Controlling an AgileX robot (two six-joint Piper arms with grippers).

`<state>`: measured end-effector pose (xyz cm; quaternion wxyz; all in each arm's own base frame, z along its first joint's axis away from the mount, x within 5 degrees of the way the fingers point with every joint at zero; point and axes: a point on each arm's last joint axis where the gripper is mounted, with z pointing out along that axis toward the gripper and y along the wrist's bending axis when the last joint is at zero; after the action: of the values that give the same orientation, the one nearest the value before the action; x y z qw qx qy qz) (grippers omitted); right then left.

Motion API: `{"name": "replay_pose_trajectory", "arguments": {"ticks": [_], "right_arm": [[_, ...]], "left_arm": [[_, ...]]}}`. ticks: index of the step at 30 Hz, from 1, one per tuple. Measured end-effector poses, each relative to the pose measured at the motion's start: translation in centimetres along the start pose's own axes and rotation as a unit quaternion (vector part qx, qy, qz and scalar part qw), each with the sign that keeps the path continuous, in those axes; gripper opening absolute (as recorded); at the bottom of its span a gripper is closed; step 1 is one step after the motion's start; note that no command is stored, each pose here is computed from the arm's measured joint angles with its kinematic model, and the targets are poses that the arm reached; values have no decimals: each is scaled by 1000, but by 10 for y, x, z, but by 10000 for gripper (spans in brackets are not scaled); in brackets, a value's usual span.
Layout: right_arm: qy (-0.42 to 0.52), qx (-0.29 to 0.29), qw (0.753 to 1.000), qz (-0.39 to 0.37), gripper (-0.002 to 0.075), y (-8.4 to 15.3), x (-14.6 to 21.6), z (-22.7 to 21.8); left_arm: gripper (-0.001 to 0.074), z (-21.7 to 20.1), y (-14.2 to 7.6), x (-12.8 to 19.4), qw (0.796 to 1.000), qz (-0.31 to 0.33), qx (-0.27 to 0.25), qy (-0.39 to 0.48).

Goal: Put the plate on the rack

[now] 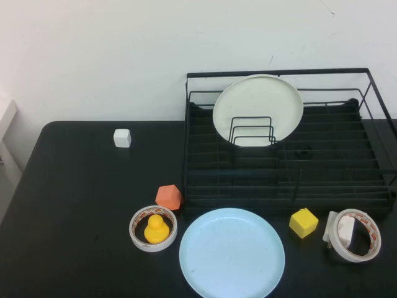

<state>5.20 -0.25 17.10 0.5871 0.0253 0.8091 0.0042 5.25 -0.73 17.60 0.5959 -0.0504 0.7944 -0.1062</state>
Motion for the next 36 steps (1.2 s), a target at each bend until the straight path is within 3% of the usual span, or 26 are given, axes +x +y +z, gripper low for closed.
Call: {"name": "replay_pose_trajectory", "arguments": {"ticks": [24, 29, 30, 32, 34, 36], "right_arm": [[0, 0, 1000, 0, -2, 0, 0, 0], [2, -14, 999, 36, -2, 3, 0, 0], [3, -22, 998, 57, -2, 4, 0, 0], [7, -44, 991, 127, -2, 8, 0, 0], [14, -75, 970, 230, -2, 14, 0, -1], [27, -109, 935, 336, -2, 20, -1, -2]], "left_arm": [[-2, 0, 0, 0, 1000, 0, 0, -1], [-2, 0, 0, -1, 1000, -5, 2, -3], [-2, 0, -1, -2, 1000, -28, 8, -8], [-2, 0, -6, -3, 990, -133, 33, -13], [-2, -1, -11, -6, 960, -271, 66, -17], [-2, -2, -14, -11, 908, -406, 99, -25]]}}
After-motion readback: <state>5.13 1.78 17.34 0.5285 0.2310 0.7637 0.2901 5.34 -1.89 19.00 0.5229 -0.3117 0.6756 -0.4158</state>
